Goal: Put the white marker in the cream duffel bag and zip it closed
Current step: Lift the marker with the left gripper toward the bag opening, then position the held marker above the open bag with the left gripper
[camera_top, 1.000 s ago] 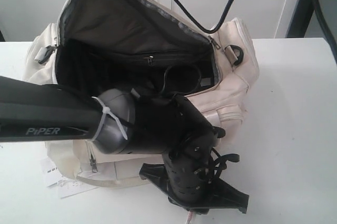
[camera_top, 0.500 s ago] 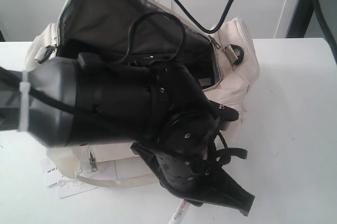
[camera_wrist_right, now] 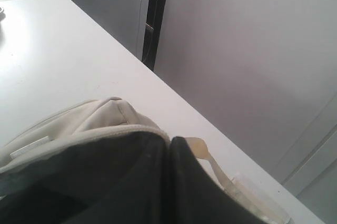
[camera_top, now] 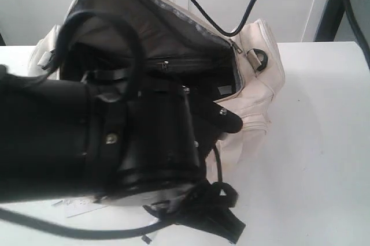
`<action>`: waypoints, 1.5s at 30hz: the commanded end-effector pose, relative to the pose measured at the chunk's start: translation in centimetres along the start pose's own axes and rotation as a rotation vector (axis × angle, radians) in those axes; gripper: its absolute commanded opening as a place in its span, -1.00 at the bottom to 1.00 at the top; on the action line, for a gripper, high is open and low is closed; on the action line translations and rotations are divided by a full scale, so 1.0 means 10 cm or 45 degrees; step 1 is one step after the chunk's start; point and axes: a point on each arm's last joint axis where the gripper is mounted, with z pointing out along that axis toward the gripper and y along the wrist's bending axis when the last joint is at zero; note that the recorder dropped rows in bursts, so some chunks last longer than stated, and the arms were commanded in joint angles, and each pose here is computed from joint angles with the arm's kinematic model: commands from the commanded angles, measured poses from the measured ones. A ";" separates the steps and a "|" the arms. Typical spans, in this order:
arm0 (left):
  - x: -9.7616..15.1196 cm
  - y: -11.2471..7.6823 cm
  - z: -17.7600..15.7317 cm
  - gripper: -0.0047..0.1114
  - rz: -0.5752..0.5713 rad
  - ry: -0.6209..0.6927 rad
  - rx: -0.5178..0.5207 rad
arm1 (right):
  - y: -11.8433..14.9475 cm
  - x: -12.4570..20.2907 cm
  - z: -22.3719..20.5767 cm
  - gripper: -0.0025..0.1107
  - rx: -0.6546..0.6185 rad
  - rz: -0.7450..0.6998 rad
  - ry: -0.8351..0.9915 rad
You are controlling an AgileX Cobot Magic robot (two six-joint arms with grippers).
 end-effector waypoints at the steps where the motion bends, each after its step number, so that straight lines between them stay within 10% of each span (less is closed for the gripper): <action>1: 0.12 0.19 -0.15 -0.92 -0.036 -0.109 -0.059 | -0.04 -0.07 -0.06 -0.96 0.026 0.014 -0.044; 30: 0.31 1.44 -0.48 -0.92 0.002 -0.865 -0.254 | -0.04 -0.07 -0.06 -0.96 0.026 0.014 -0.044; 45: 0.17 2.04 -0.40 -0.92 0.077 -1.116 -0.050 | -0.04 -0.07 -0.06 -0.96 0.026 0.014 -0.044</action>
